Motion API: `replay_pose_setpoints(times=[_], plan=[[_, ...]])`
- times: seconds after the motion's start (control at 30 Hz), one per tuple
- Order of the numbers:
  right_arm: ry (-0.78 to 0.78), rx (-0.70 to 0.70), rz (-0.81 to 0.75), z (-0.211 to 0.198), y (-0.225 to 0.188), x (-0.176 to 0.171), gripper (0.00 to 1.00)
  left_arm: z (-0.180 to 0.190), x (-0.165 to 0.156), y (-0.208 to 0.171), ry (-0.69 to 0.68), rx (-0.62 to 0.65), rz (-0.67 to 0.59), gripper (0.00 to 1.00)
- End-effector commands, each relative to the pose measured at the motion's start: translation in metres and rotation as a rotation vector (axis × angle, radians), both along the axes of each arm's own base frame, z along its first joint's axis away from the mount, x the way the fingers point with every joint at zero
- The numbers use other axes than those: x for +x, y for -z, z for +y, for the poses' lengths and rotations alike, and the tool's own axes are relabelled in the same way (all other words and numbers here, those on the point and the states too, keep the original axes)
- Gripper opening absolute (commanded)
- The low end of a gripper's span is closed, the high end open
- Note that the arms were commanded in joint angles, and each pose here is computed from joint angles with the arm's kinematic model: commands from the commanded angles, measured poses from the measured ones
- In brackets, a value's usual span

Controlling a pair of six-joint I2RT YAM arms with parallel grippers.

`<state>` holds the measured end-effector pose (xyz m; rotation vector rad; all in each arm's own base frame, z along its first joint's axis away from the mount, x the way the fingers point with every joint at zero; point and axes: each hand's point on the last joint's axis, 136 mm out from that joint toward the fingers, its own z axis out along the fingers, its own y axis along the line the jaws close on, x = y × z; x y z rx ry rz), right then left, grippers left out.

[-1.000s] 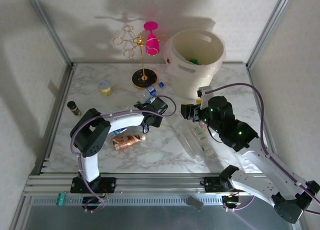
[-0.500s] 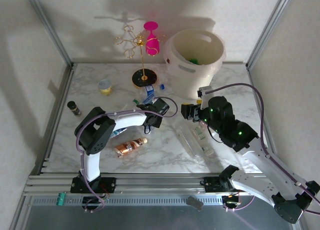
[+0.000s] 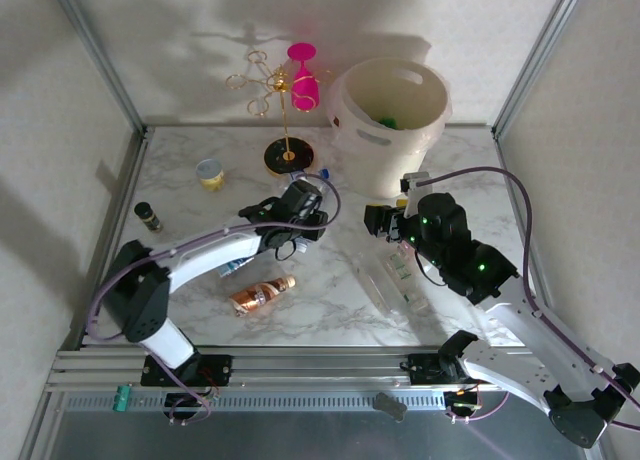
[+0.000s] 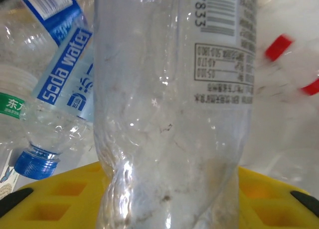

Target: Put the plastic bottles in the bin

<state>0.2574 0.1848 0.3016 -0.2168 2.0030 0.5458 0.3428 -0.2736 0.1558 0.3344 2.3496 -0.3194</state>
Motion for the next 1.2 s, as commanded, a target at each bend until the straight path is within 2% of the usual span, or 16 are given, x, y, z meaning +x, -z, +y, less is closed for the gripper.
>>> replay_pose_setpoints(times=[0.0,0.13,0.27,0.33,0.53,0.67,0.87,1.17], plan=[[-0.009,0.097,-0.010,0.005,-0.020,-0.004,0.73,-0.010,-0.013,-0.045,0.056,-0.164,-0.084,0.43],[-0.158,0.198,0.003,0.031,-0.038,-0.014,0.77,-0.008,-0.031,-0.093,0.122,-0.295,-0.194,0.45],[-0.364,0.324,0.007,0.063,-0.065,-0.033,0.82,-0.009,-0.047,-0.119,0.189,-0.359,-0.245,0.46],[-0.428,0.378,0.003,0.072,-0.077,-0.040,0.87,-0.011,-0.055,-0.130,0.225,-0.387,-0.263,0.46],[-0.541,0.491,0.002,0.086,-0.102,-0.041,0.93,-0.015,-0.076,-0.159,0.307,-0.460,-0.316,0.46],[-0.555,0.520,0.030,0.094,-0.103,-0.034,0.98,-0.016,-0.086,-0.175,0.345,-0.497,-0.346,0.46],[-0.562,0.544,0.061,0.105,-0.098,-0.024,0.98,-0.024,-0.100,-0.191,0.408,-0.544,-0.359,0.46],[-0.607,0.597,0.069,0.113,-0.099,-0.023,0.86,-0.037,-0.112,-0.196,0.468,-0.555,-0.355,0.47]])
